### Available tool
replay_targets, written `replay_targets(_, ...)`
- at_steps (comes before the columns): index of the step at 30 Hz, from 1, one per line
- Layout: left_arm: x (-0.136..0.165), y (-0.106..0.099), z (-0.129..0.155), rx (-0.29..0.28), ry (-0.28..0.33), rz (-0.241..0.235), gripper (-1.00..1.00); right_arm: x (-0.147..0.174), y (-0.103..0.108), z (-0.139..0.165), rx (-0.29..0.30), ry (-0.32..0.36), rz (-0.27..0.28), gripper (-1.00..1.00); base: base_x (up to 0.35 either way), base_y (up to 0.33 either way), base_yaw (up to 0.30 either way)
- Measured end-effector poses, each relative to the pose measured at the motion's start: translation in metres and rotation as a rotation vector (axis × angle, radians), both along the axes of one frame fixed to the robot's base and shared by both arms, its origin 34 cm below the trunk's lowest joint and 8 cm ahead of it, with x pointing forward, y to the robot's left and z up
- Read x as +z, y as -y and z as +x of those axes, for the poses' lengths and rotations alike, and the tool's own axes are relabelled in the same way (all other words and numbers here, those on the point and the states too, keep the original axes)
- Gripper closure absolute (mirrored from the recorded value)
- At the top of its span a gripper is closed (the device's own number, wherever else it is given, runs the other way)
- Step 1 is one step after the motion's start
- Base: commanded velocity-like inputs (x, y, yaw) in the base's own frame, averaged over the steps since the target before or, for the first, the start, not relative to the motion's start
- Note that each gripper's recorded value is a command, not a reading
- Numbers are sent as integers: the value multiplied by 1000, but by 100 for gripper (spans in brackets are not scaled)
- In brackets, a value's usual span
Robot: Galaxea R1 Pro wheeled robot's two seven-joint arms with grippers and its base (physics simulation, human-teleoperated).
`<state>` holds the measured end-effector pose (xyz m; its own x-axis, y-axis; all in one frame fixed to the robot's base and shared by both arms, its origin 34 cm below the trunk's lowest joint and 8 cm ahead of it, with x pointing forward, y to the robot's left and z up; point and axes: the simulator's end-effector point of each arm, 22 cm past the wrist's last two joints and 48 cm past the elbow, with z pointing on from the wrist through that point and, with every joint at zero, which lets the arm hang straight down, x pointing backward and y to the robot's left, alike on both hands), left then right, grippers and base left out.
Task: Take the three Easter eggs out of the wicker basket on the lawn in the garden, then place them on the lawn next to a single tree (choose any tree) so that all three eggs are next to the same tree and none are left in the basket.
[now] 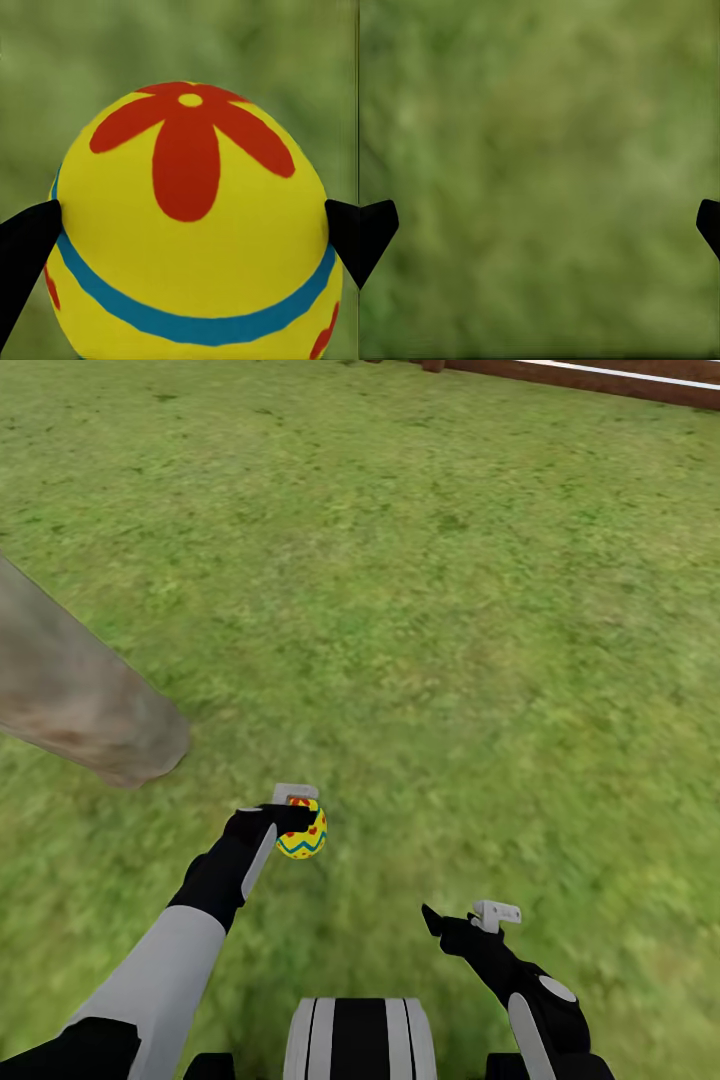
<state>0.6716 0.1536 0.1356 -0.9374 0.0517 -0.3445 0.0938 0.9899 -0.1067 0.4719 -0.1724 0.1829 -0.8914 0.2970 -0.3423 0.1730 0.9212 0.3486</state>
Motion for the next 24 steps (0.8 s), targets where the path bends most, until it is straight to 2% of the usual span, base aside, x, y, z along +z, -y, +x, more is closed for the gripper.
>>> replay_targets(11, 0, 0, 0, 0, 0, 0, 100, 0, 0, 0, 0, 0, 0, -100, 0, 0, 0)
replay_targets(12, 0, 0, 0, 0, 0, 0, -100, 0, 0, 0, 0, 0, 0, -100, 0, 0, 0)
replay_targets(14, -12, 2, -16, 1, -45, -5, -100, 0, 0, 0, 0, 0, 0, -100, 0, 0, 0)
replay_targets(24, -12, 1, -16, 2, -46, -6, -100, 0, 0, 0, 0, 0, 0, -100, 0, 0, 0)
